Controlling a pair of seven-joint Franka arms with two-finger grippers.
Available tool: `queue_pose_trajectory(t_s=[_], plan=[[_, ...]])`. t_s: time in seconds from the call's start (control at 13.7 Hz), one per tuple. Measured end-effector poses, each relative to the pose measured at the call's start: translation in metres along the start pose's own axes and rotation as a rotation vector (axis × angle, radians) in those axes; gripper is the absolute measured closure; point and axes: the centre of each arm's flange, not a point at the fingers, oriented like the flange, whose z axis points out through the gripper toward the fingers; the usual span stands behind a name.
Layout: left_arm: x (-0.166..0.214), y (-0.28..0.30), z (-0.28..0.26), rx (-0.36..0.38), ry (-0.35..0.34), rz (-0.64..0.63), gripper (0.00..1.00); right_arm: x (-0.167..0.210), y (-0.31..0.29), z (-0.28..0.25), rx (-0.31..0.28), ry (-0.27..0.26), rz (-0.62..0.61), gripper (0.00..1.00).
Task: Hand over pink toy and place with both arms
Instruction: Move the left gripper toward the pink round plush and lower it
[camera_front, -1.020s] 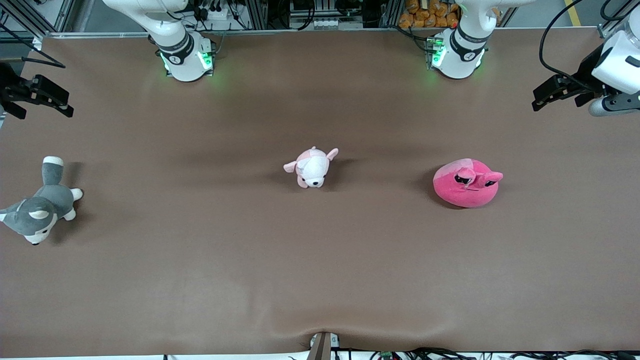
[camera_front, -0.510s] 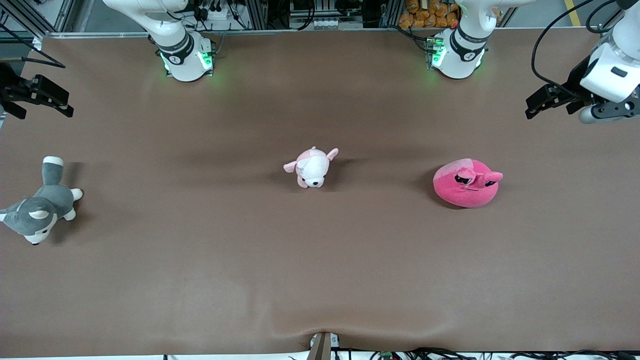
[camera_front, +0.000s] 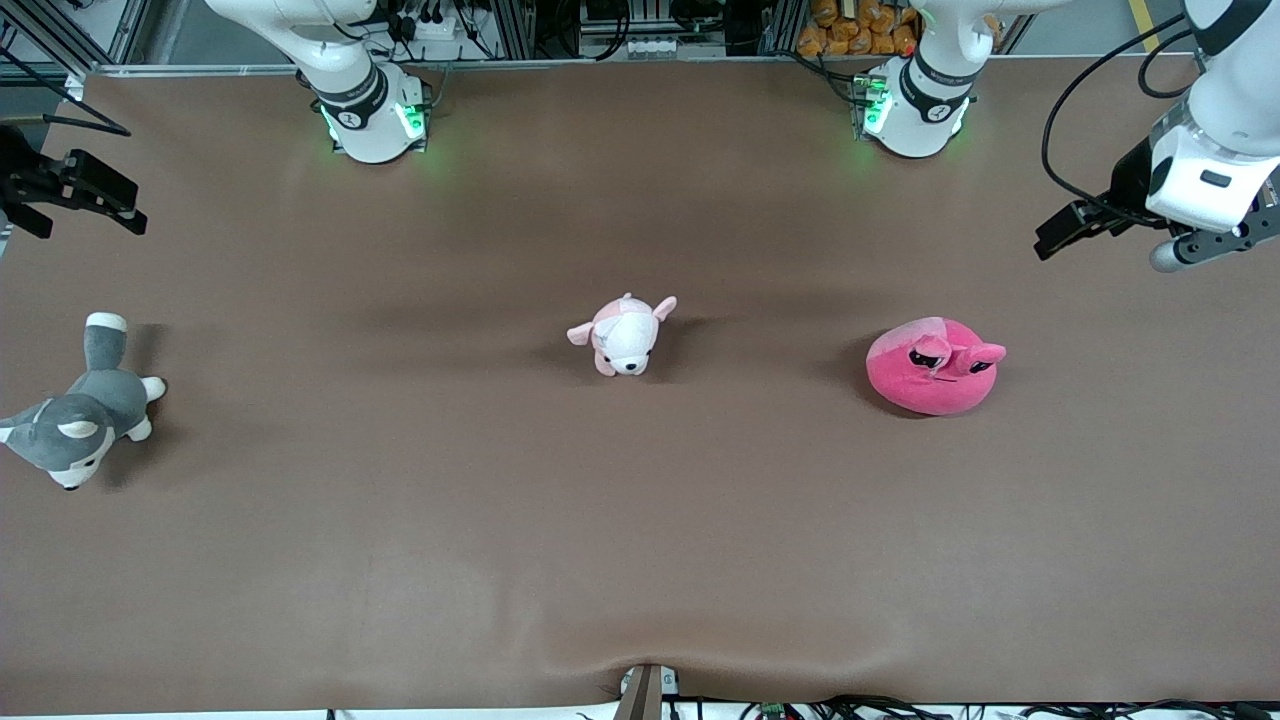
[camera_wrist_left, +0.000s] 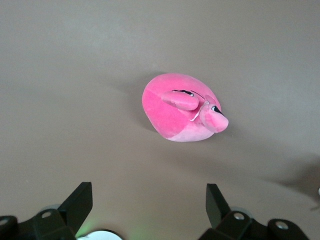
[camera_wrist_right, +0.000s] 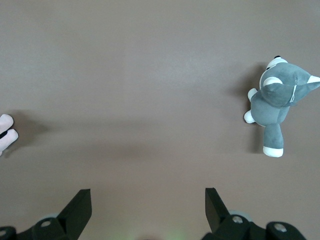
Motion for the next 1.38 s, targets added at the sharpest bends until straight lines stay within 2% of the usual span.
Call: queue_pose_trajectory(t_s=[0.29,0.51,1.09,1.38], plan=[[0.014,-0.002,0.025,-0.007,-0.042,-0.186,0.0,0.0,0.0,0.0,0.0,0.0,0.0,0.0],[0.027,-0.004,0.047,-0.012,-0.083,-0.371,0.0,0.0,0.0,0.0,0.0,0.0,0.0,0.0],[0.049,0.001,0.102,0.069,-0.161,-0.796,0.0,0.001,0.0,0.001,0.0,-0.003,0.001,0.0],[0.055,0.01,0.112,0.092,-0.163,-0.988,0.0,0.001,0.0,0.002,0.0,-0.003,0.001,0.0]])
